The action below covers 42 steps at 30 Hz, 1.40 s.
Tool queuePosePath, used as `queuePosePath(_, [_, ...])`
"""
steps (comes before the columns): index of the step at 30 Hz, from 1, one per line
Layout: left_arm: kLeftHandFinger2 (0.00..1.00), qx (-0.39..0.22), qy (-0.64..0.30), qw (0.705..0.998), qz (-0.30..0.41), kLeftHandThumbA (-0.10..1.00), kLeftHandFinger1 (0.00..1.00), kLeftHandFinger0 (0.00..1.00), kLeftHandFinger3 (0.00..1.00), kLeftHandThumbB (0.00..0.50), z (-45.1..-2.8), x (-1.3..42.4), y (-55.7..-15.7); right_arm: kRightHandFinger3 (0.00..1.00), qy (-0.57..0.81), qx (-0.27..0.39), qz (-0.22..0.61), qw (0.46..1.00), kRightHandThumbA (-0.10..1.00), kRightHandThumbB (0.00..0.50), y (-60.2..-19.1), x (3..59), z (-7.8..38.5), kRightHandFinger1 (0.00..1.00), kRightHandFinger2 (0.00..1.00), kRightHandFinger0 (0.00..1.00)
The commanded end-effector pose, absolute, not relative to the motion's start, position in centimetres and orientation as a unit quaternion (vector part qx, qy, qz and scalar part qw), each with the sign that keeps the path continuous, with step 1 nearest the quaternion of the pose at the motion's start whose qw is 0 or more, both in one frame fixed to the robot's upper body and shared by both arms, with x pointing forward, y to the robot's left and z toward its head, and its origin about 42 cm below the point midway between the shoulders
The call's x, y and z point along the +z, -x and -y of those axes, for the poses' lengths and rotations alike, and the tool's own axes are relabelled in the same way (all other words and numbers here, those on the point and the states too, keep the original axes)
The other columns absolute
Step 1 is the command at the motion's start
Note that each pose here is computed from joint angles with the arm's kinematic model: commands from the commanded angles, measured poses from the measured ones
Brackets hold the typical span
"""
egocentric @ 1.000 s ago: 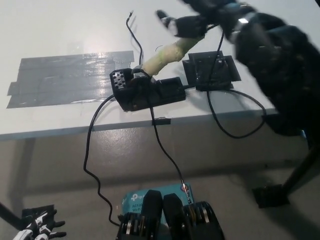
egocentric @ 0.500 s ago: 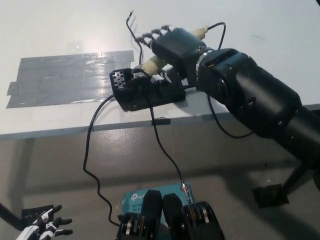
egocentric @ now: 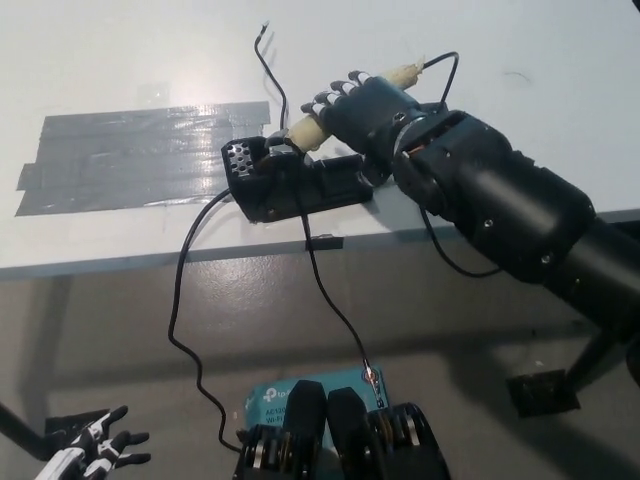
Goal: The robot uses its right hand to grab the soldering gun kept on the middle of the table and pulls it out of its base and keep it on the right side of the base
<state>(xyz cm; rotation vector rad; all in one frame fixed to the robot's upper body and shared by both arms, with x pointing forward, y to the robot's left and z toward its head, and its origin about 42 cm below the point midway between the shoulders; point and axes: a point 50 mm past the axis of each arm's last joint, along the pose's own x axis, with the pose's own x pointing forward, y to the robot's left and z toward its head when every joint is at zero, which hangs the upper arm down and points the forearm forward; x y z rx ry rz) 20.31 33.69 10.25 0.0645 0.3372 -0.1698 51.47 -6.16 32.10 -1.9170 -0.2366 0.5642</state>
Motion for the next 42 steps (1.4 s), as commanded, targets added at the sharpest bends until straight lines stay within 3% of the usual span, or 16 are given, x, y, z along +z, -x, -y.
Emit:
queuePosePath(1, [0.80, -0.101, -0.049, 0.981, -0.161, 0.63, 0.74, 0.69, 0.96, 0.372, -33.8, 11.0, -20.3, 1.00, 0.879, 0.083, 0.102, 0.458, 0.42, 0.483, -52.3, 32.8, 8.7, 1.00, 1.00, 1.00])
queuePosePath(4, [0.80, -0.106, -0.051, 0.980, -0.158, 0.63, 0.74, 0.67, 0.96, 0.356, -33.5, 11.0, -20.3, 1.00, 0.876, 0.022, 0.173, 0.450, 0.20, 0.428, -52.2, 32.0, 9.5, 1.00, 1.00, 1.00])
queuePosePath(5, [0.80, -0.106, -0.051, 0.980, -0.158, 0.63, 0.74, 0.67, 0.96, 0.356, -33.5, 11.0, -20.3, 1.00, 0.875, 0.019, 0.178, 0.450, 0.19, 0.427, -52.2, 32.0, 9.5, 1.00, 1.00, 1.00])
queuePosePath(6, [0.82, -0.108, -0.054, 0.980, -0.161, 0.64, 0.76, 0.67, 0.97, 0.341, -33.3, 11.0, -20.3, 1.00, 0.870, -0.012, 0.239, 0.430, 0.13, 0.359, -52.3, 31.4, 10.3, 1.00, 1.00, 1.00])
queuePosePath(12, [0.84, -0.112, -0.059, 0.978, -0.163, 0.64, 0.76, 0.70, 1.00, 0.343, -33.2, 11.0, -20.4, 1.00, 0.857, -0.053, 0.286, 0.426, 0.01, 0.296, -53.0, 30.9, 11.5, 1.00, 1.00, 1.00])
queuePosePath(15, [0.83, -0.120, -0.062, 0.978, -0.160, 0.64, 0.76, 0.71, 0.99, 0.330, -33.1, 10.9, -20.4, 1.00, 0.849, -0.058, 0.294, 0.435, -0.04, 0.231, -53.3, 30.7, 12.0, 0.99, 0.99, 0.77])
queuePosePath(16, [0.83, -0.124, -0.064, 0.977, -0.163, 0.64, 0.75, 0.70, 0.98, 0.346, -32.8, 10.8, -20.4, 1.00, 0.846, -0.062, 0.295, 0.439, -0.05, 0.191, -53.3, 30.3, 12.7, 0.59, 0.63, 0.46])
queuePosePath(17, [0.82, -0.123, -0.064, 0.977, -0.164, 0.64, 0.74, 0.67, 0.96, 0.366, -32.8, 10.8, -20.3, 1.00, 0.843, -0.060, 0.296, 0.445, -0.06, 0.182, -53.4, 30.1, 13.0, 0.37, 0.45, 0.28])
queuePosePath(20, [0.82, -0.125, -0.067, 0.976, -0.165, 0.65, 0.74, 0.66, 0.95, 0.378, -32.7, 10.7, -20.1, 1.00, 0.840, -0.053, 0.305, 0.445, -0.08, 0.218, -53.5, 29.6, 13.9, 0.01, 0.10, 0.00])
queuePosePath(21, [0.82, -0.125, -0.068, 0.976, -0.166, 0.65, 0.75, 0.68, 0.94, 0.386, -32.7, 10.7, -20.1, 1.00, 0.838, -0.043, 0.287, 0.461, -0.07, 0.186, -53.6, 29.5, 14.2, 0.00, 0.00, 0.00])
queuePosePath(22, [0.82, -0.126, -0.067, 0.976, -0.165, 0.65, 0.75, 0.68, 0.93, 0.381, -32.7, 10.6, -20.1, 1.00, 0.833, -0.044, 0.279, 0.475, -0.05, 0.199, -53.6, 29.5, 14.3, 0.00, 0.00, 0.00])
queuePosePath(25, [0.83, -0.132, -0.069, 0.975, -0.164, 0.64, 0.77, 0.70, 0.95, 0.353, -32.7, 10.6, -20.2, 0.36, 0.818, -0.033, 0.302, 0.489, -0.01, 0.224, -53.5, 29.8, 15.0, 0.00, 0.15, 0.00])
queuePosePath(27, [0.83, -0.132, -0.070, 0.975, -0.165, 0.64, 0.77, 0.70, 0.95, 0.358, -32.7, 10.5, -20.2, 0.15, 0.812, -0.037, 0.325, 0.483, -0.04, 0.236, -53.5, 30.0, 15.3, 0.00, 0.25, 0.00])
queuePosePath(30, [0.82, -0.128, -0.073, 0.975, -0.166, 0.63, 0.76, 0.69, 0.93, 0.373, -33.3, 10.7, -20.3, 0.30, 0.785, -0.032, 0.362, 0.502, -0.10, 0.217, -54.0, 30.5, 15.4, 0.00, 0.36, 0.00])
queuePosePath(40, [0.81, -0.122, -0.082, 0.973, -0.176, 0.64, 0.74, 0.67, 0.94, 0.371, -33.5, 10.6, -19.8, 0.28, 0.768, -0.041, 0.416, 0.485, -0.10, 0.200, -54.8, 33.0, 16.2, 0.00, 0.21, 0.00])
queuePosePath(42, [0.82, -0.124, -0.083, 0.973, -0.176, 0.64, 0.74, 0.67, 0.95, 0.362, -33.6, 10.6, -19.7, 0.28, 0.769, -0.034, 0.411, 0.489, -0.10, 0.151, -55.1, 34.3, 16.4, 0.00, 0.25, 0.00])
